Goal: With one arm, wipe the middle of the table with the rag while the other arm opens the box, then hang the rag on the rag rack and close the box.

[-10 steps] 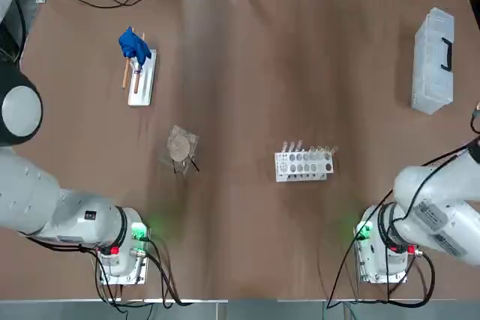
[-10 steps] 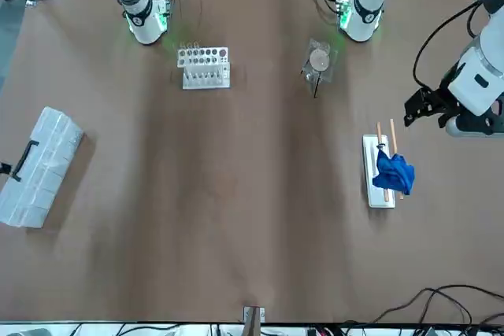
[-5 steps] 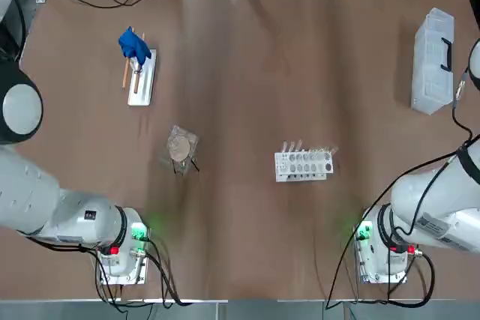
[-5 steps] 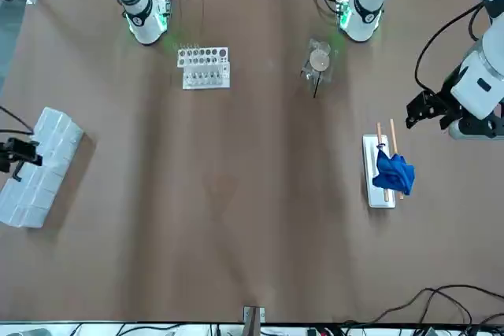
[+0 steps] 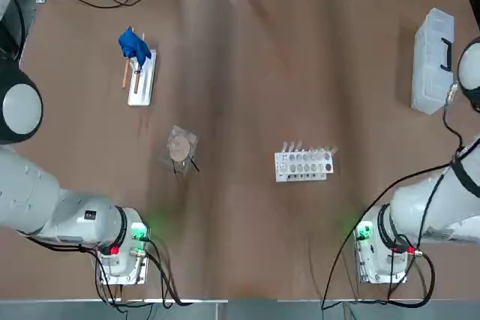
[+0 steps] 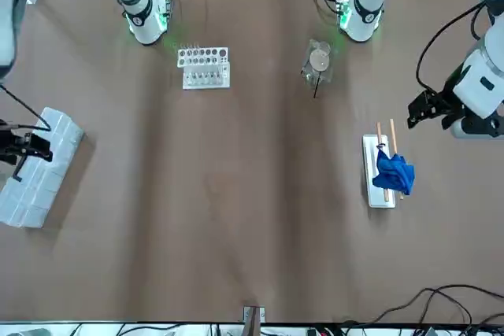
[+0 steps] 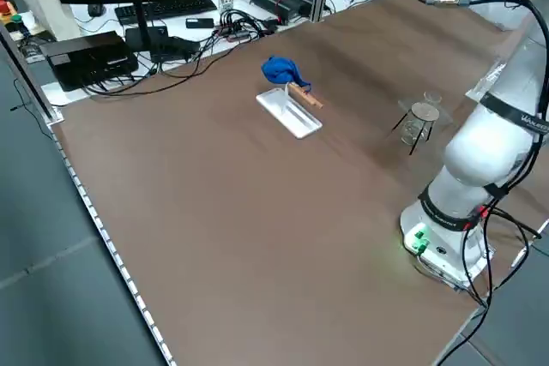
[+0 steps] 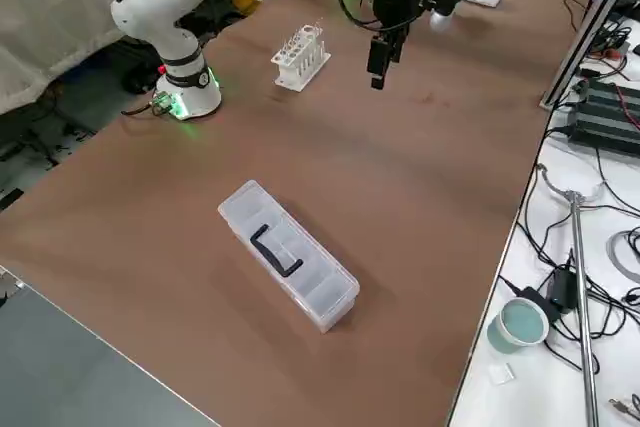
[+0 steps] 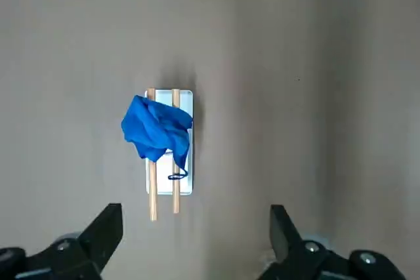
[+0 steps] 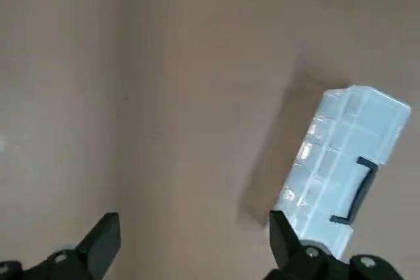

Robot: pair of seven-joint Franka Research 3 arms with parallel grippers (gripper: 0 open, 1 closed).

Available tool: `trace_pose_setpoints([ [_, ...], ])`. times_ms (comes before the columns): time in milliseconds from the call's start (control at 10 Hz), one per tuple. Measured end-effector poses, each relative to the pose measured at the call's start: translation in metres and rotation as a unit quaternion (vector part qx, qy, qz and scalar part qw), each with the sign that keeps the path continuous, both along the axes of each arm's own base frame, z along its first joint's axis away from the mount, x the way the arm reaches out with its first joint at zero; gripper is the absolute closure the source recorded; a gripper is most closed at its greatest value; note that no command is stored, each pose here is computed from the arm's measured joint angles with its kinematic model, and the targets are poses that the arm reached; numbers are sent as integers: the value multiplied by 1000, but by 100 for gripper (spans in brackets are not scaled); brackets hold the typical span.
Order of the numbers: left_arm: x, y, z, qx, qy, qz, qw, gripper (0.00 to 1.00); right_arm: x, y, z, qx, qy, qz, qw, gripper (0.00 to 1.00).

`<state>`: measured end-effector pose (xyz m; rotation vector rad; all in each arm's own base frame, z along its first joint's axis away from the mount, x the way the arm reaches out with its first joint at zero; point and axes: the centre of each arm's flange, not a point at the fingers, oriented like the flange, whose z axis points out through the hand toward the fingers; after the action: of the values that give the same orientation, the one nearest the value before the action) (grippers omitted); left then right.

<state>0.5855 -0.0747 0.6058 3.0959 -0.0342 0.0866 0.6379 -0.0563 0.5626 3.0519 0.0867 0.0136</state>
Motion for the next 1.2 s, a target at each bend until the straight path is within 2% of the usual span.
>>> trace_pose_setpoints([
  [200,0,1,0,5,-1,0,1000,1,-29,-5,6,6,-17,-11,1000,0],
  [400,0,1,1,5,-1,0,1000,1,-46,-5,13,14,-23,-34,999,0],
  [1000,1,1,1,5,-1,0,1000,1,-48,-8,10,56,-22,-60,996,0],
  [1200,1,1,1,5,-1,0,1000,1,-58,-8,6,59,22,-63,996,0],
])
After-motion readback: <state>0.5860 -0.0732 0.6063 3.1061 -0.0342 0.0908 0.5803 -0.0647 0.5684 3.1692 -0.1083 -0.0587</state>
